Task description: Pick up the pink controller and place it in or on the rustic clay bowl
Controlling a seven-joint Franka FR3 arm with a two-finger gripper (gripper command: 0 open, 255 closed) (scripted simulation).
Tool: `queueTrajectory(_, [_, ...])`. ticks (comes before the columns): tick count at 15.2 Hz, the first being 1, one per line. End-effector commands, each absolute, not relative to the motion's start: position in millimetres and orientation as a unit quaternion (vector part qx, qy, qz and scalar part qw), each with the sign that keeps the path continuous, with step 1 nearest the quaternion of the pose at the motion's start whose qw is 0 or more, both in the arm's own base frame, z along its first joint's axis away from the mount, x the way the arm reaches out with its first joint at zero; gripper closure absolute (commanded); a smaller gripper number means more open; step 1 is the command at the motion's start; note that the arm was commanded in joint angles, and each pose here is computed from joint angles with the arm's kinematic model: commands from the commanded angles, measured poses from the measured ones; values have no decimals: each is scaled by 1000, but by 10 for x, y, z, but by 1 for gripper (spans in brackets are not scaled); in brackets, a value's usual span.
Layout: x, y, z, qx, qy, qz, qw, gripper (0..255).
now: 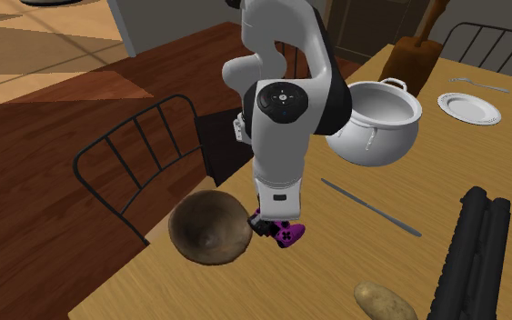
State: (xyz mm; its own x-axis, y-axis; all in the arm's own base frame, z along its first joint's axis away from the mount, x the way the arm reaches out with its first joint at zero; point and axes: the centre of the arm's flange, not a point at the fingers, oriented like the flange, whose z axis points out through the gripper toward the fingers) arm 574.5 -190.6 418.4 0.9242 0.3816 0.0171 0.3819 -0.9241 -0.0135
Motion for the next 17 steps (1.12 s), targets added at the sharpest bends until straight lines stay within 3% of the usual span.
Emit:
queueTrajectory(1, [5731,-1910,4118,-981,-193,0,11,255])
queueTrajectory(17, [5721,-1946,4820,-981,-193,0,11,255])
